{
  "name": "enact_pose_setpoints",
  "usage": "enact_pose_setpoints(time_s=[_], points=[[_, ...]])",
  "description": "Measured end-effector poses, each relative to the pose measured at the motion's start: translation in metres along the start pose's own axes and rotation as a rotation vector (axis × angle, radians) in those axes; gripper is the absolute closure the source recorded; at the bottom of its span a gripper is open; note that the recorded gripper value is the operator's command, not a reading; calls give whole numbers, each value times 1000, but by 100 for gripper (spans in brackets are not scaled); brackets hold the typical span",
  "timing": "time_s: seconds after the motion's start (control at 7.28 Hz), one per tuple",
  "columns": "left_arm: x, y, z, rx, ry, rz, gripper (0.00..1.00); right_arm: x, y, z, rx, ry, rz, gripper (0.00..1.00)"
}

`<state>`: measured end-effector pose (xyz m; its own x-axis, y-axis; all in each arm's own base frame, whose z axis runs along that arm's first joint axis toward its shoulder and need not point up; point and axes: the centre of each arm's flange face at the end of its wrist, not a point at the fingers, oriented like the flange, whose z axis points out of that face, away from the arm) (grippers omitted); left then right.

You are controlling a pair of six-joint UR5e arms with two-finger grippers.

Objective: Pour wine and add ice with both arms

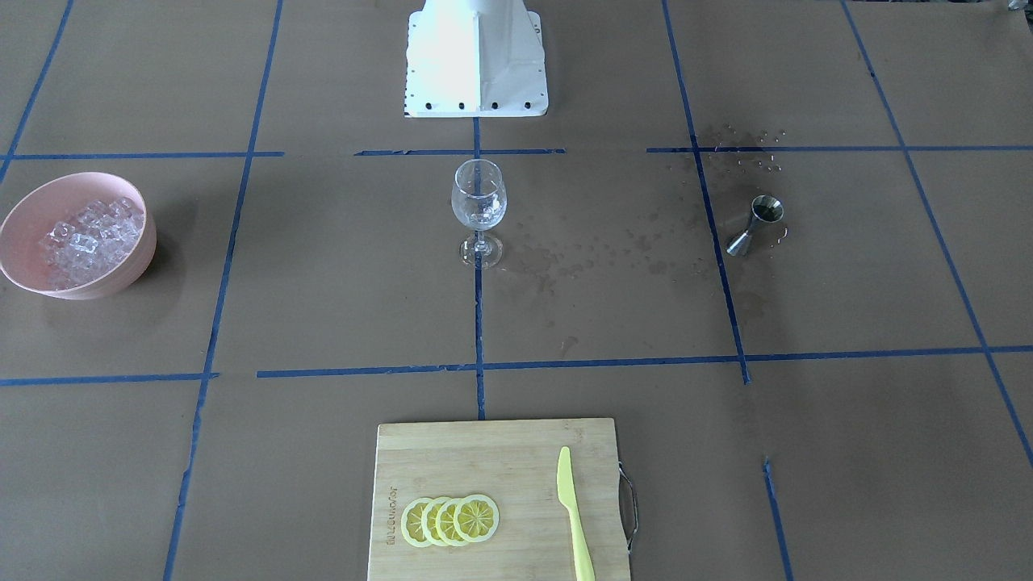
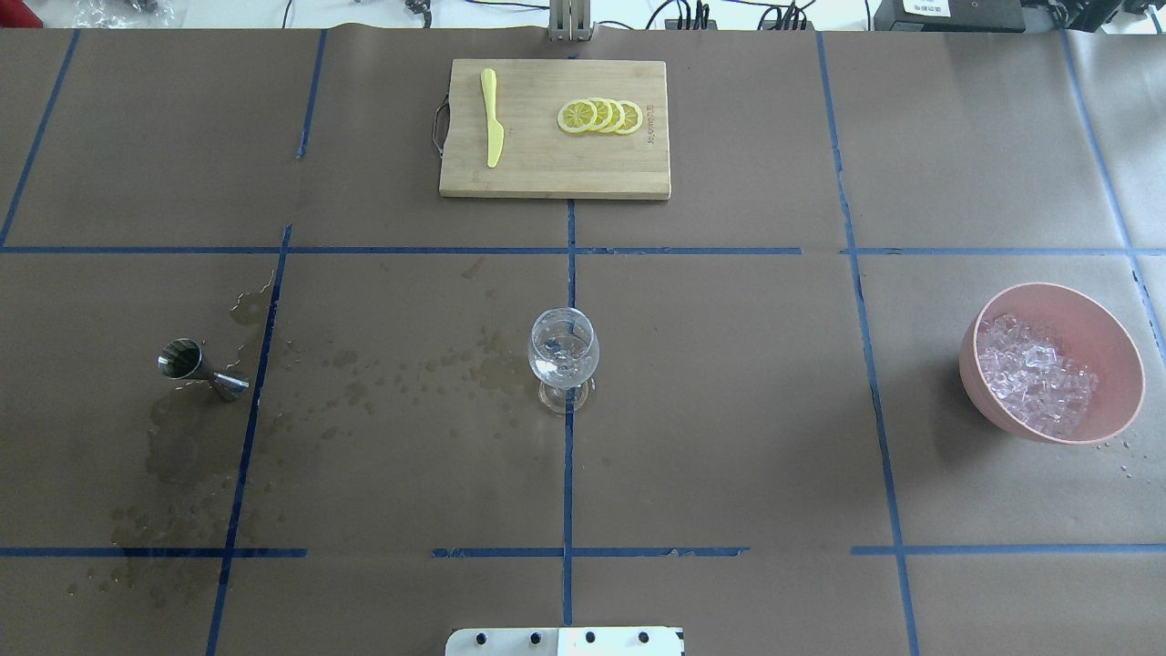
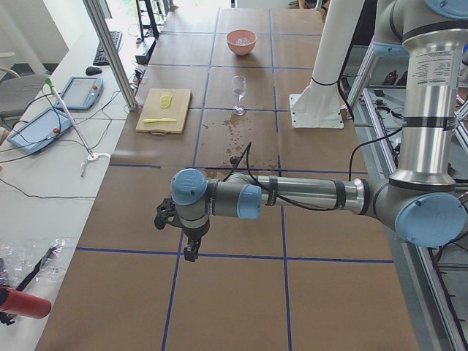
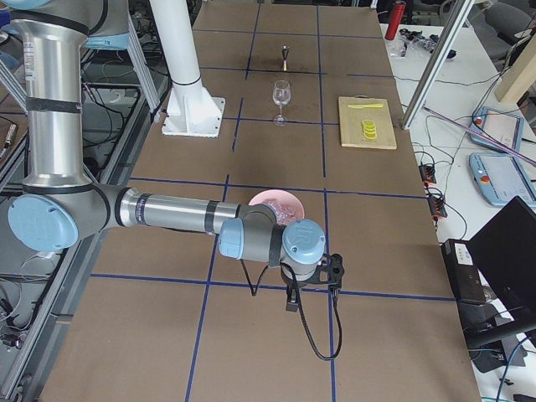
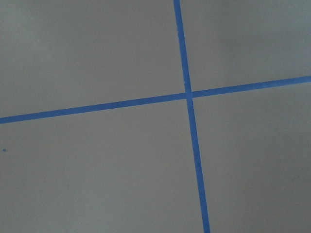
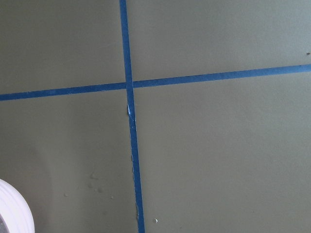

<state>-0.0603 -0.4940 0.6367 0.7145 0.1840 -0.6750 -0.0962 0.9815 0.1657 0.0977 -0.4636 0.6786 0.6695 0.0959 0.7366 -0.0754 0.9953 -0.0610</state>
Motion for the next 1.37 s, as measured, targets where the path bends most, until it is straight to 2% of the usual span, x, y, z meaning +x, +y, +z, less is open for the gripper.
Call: enact_pose_setpoints(time_s=[0.27, 0.41, 0.55, 0.82, 0.96, 1.37], points=[[3, -2, -2, 3, 0, 6, 0, -3, -1, -2, 6, 0, -6, 0], [14, -7, -12, 25, 9, 23, 0, -4, -1, -3, 7, -1, -8, 0], [42, -15, -38, 78, 37, 45, 0, -5, -1, -4, 10, -3, -11, 0], [121, -25, -105, 201, 83, 72, 1, -11, -2, -10, 22, -3, -23, 0], [166, -25, -122, 229, 99, 83, 6, -15, -4, -13, 30, 0, -33, 0], [282, -7, -133, 266, 99, 35, 6, -27, -9, -25, 53, -1, -59, 0]])
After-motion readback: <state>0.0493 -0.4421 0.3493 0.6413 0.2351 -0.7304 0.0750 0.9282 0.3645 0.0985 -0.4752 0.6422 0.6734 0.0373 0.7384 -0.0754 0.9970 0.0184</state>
